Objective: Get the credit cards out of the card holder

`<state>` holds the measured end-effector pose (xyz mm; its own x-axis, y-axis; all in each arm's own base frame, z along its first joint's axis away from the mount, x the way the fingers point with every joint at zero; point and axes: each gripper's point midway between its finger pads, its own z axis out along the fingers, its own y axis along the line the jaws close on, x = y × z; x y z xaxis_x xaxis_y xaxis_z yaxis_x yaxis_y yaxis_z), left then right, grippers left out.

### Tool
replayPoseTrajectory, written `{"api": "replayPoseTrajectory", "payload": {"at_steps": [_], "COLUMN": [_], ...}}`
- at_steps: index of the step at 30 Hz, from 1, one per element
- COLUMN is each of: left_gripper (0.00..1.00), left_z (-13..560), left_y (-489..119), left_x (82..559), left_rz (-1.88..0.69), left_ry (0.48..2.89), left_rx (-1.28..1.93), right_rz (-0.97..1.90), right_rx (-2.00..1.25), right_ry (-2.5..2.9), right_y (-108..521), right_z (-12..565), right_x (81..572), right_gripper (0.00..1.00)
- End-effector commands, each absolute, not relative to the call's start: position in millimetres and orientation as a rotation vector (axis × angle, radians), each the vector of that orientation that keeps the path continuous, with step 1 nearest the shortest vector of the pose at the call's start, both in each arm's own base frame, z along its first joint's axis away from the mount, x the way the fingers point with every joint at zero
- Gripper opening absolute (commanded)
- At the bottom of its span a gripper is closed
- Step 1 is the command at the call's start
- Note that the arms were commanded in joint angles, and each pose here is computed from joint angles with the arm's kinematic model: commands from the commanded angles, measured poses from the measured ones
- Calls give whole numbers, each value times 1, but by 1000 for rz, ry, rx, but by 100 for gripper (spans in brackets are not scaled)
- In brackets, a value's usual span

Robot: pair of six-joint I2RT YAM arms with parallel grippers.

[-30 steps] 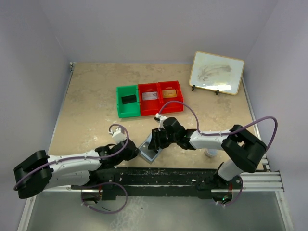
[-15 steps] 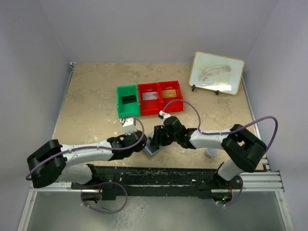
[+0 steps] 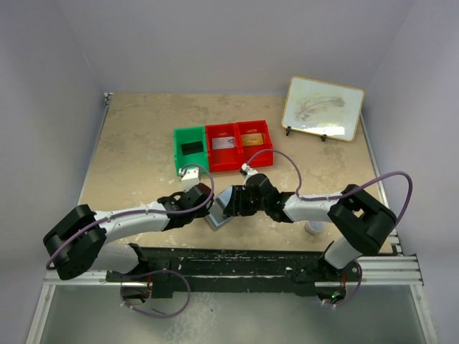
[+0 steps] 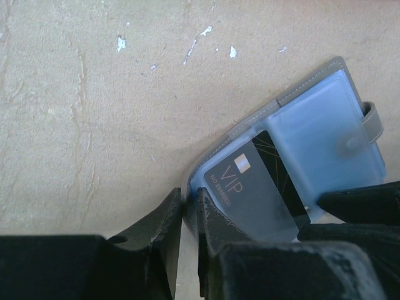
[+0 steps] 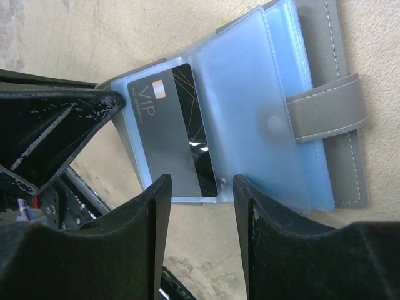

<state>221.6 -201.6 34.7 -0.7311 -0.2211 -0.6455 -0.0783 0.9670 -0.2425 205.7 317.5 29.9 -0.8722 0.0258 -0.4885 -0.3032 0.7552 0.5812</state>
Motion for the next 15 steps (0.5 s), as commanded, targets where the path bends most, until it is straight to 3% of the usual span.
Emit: {"api": "replayPoseTrajectory", "payload": {"at_steps": [1,7,15], "left_gripper": [11,3,3], "left_z": [41,27,36], "left_y": [-223,-223,-234], "left_x": [223,211,207], "left_rz": [-336,-334,-416], "left_ry": [2412,2473,2452], "left_rx": [-50,68,196], "right_rz": [983,920,870], "right_rx": [-180,-198,-253], "right_ry": [2466,2407,2352], "right_y": [323,319,318], "right_z": [33,61,73], "right_x": [206,219,235], "right_gripper": [47,47,46]}}
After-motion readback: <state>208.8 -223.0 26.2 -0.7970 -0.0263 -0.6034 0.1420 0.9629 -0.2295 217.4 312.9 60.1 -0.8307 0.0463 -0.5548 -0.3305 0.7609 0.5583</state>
